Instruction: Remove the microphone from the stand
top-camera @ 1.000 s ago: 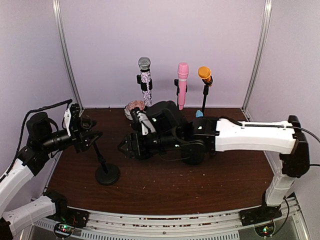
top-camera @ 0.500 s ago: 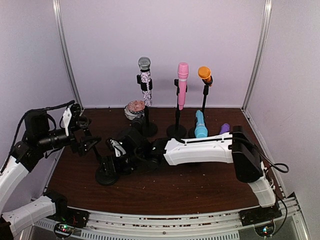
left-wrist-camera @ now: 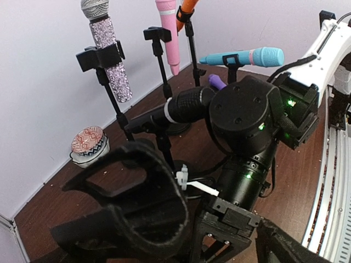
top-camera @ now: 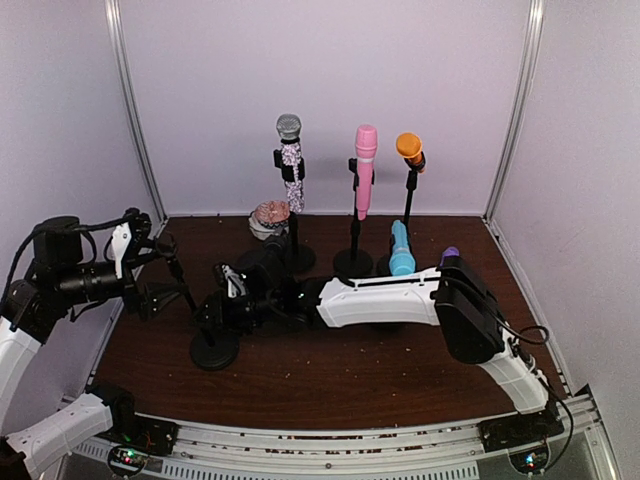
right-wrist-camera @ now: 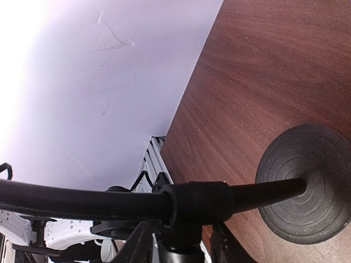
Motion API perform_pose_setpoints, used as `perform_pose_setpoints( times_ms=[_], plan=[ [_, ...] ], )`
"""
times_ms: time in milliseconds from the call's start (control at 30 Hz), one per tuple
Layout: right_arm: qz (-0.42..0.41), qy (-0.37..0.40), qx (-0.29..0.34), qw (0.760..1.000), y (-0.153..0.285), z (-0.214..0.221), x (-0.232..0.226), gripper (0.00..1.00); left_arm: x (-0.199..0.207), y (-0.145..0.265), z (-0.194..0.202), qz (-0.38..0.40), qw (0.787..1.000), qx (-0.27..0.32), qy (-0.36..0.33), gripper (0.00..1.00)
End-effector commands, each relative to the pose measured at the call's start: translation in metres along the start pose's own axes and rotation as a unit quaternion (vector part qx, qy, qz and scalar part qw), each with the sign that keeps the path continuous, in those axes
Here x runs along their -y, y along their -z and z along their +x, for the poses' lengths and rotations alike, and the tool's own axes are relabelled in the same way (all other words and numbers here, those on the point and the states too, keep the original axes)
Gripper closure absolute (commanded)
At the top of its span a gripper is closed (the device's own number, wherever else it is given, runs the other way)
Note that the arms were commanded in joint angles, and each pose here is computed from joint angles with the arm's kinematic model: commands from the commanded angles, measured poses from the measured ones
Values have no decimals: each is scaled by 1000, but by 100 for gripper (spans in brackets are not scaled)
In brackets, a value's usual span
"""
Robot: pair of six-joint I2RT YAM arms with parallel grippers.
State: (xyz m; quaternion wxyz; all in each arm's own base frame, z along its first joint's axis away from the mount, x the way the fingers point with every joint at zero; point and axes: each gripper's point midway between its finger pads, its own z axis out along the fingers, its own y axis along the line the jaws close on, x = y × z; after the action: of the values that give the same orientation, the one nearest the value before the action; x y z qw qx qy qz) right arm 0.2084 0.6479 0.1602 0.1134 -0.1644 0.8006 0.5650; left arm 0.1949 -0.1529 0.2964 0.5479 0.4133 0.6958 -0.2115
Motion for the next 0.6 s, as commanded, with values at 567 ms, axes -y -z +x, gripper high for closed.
perform_pose_setpoints(
  times_ms=[567],
  plan=[
    [15, -3, 53, 999, 15, -18, 15, 100, -11, -26, -7, 36, 999, 9, -15, 35]
  ],
)
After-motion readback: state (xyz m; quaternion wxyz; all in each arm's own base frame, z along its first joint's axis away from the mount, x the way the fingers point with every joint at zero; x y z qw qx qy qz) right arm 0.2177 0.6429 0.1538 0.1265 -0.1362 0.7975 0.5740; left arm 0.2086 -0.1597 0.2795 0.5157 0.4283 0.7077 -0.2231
